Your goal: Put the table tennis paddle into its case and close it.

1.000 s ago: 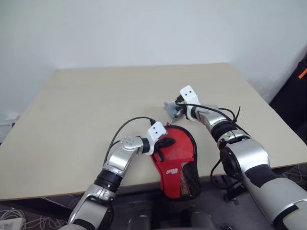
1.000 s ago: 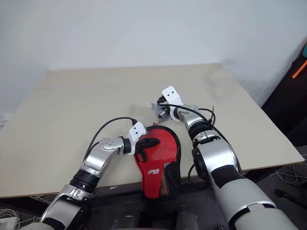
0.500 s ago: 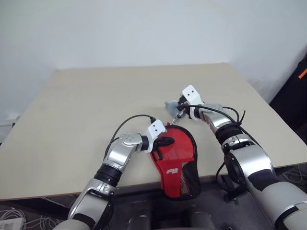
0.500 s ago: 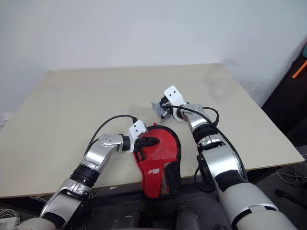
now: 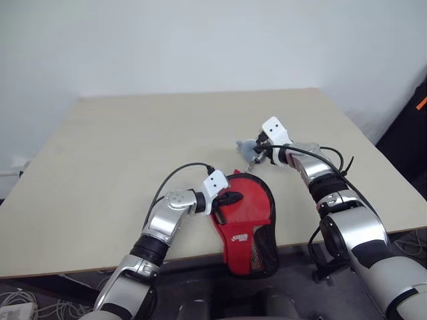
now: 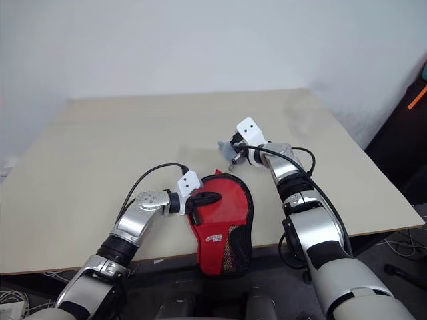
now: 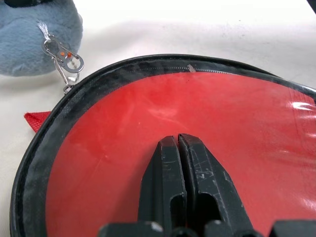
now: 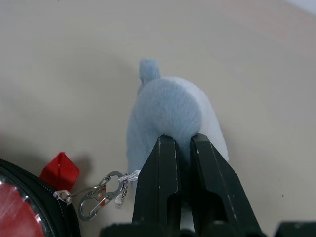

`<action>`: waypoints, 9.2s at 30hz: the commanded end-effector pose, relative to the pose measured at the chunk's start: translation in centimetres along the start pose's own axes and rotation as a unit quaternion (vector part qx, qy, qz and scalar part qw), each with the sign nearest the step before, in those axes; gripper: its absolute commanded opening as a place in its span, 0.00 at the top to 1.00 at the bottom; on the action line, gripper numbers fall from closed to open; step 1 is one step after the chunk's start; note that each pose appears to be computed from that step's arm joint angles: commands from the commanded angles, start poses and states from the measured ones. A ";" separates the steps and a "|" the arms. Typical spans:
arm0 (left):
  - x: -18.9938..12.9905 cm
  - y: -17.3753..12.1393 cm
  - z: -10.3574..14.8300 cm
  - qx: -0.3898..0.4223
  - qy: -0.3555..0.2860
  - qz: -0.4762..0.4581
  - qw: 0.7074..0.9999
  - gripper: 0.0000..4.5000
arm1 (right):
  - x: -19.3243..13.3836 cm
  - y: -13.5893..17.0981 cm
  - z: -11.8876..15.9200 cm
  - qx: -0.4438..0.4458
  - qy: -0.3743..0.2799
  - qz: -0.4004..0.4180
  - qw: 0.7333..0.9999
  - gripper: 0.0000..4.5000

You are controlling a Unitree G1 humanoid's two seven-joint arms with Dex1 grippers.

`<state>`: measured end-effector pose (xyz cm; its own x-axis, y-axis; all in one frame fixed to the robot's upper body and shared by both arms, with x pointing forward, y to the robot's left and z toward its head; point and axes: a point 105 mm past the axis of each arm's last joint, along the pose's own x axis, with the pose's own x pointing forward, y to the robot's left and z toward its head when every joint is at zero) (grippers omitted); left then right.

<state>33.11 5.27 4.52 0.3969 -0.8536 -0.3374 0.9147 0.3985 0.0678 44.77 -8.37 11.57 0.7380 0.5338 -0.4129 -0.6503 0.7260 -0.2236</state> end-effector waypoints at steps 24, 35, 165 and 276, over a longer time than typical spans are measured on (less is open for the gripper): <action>-0.3 -1.3 -4.4 -0.063 0.072 -0.029 0.995 1.00 | -9.9 -4.0 -5.4 -0.044 0.021 -0.057 0.997 1.00; 0.1 -1.4 -4.4 -0.059 0.076 -0.039 0.995 1.00 | -16.2 -1.8 -7.9 -0.054 0.071 0.021 0.996 1.00; 1.9 -2.3 -3.9 -0.034 0.102 -0.083 0.991 1.00 | -19.0 6.1 -8.5 -0.208 0.210 0.355 0.887 0.98; 2.9 -2.8 -2.4 -0.004 0.091 -0.123 0.988 1.00 | -22.1 -0.2 -7.0 -0.680 0.148 0.336 0.635 0.19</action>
<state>32.77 1.70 4.12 0.1830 -0.8927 -0.4117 0.9817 0.1887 0.0270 27.29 -24.25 13.40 0.2410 0.2256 -0.9440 -0.6471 -0.6875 -0.3295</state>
